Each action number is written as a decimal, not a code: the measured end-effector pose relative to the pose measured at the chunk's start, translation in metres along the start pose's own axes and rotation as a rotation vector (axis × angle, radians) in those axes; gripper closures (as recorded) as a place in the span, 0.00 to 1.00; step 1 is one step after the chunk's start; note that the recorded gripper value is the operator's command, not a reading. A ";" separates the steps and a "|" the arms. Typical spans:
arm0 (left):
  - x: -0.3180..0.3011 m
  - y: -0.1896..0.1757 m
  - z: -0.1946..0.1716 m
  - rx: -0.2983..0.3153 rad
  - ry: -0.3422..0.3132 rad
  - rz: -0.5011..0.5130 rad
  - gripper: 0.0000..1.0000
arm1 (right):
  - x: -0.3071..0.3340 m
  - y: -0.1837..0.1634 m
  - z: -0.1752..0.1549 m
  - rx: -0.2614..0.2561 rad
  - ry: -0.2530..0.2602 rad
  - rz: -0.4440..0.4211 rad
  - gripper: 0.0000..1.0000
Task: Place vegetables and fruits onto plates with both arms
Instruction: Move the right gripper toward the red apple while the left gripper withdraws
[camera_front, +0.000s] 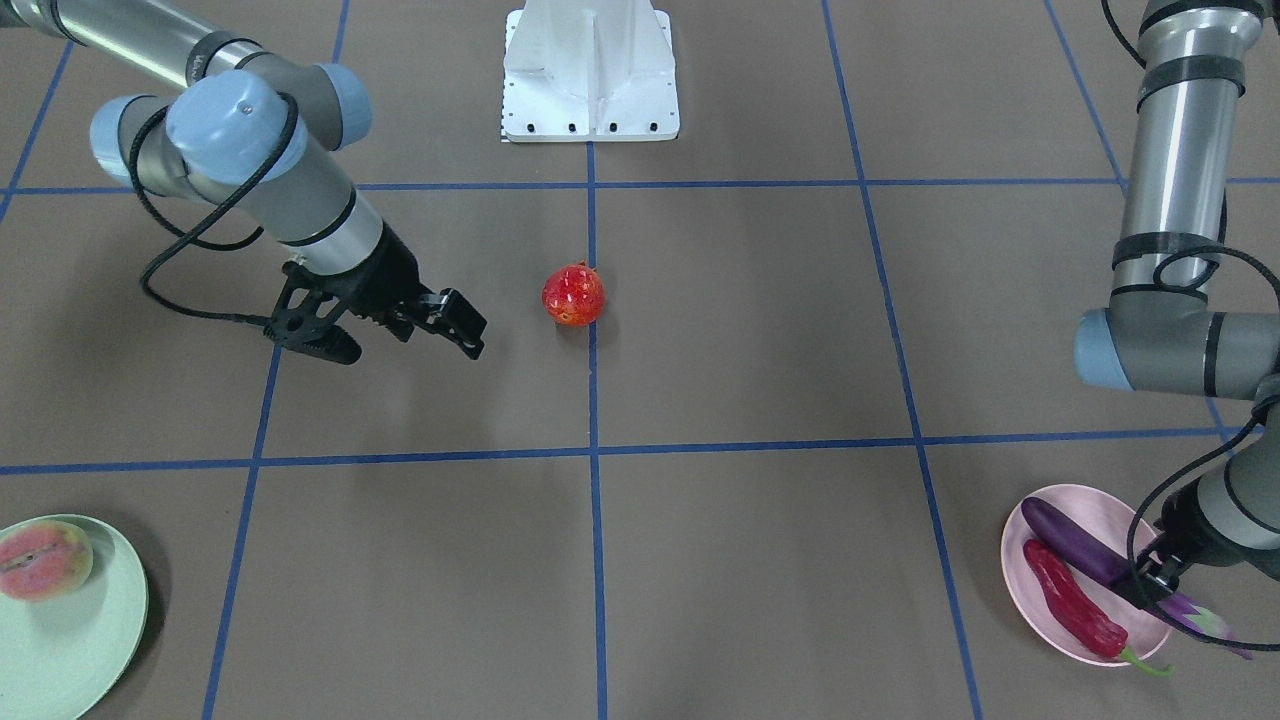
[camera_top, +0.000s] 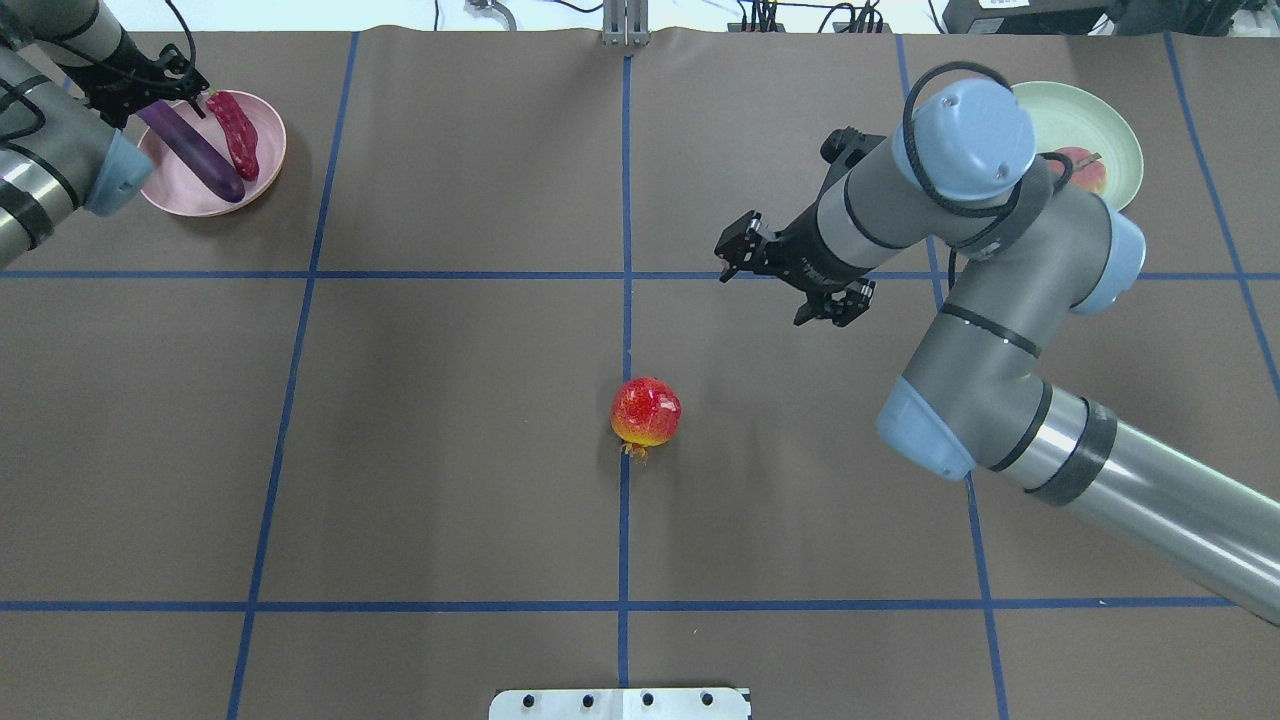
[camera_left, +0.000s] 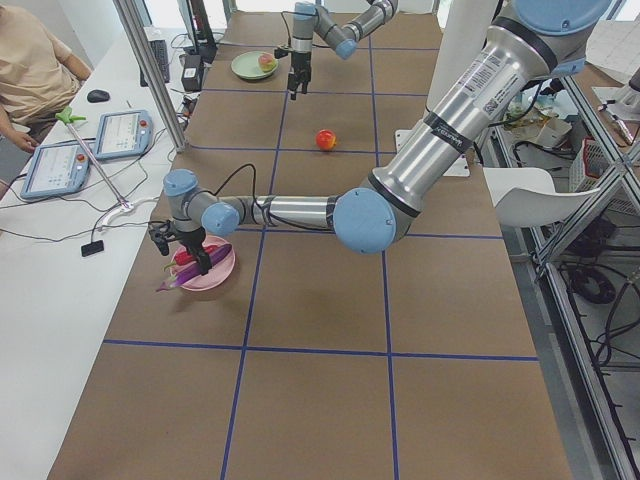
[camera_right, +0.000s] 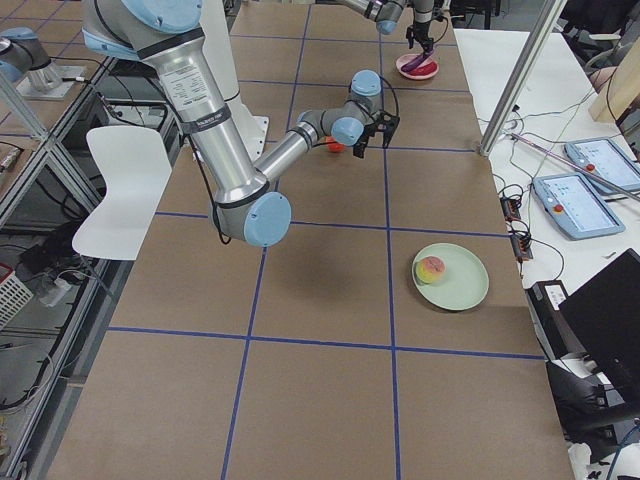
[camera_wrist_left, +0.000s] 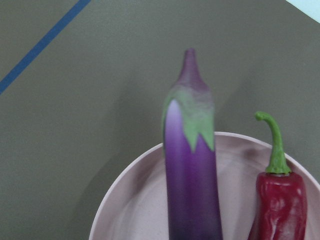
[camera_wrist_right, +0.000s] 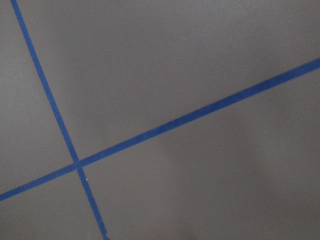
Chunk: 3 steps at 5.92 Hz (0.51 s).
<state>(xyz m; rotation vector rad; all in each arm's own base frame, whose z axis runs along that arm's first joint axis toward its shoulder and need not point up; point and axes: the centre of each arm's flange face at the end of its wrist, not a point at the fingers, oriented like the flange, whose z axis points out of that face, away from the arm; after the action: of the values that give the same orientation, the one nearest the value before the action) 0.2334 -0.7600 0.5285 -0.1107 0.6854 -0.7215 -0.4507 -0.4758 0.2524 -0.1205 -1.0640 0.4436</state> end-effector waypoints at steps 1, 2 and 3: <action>0.013 0.005 -0.013 0.002 0.025 -0.006 0.00 | -0.005 0.035 0.014 -0.002 -0.002 0.010 0.00; 0.022 0.011 -0.023 -0.001 0.045 -0.019 0.00 | -0.006 0.063 0.028 -0.001 0.000 0.015 0.00; 0.028 0.016 -0.028 -0.004 0.057 -0.027 0.00 | -0.008 0.087 0.039 -0.001 0.001 0.023 0.00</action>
<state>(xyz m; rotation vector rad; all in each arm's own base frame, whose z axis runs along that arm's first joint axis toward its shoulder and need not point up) 0.2404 -0.7617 0.4866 -0.1033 0.7410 -0.7513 -0.5136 -0.4045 0.2383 -0.1342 -1.0626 0.4638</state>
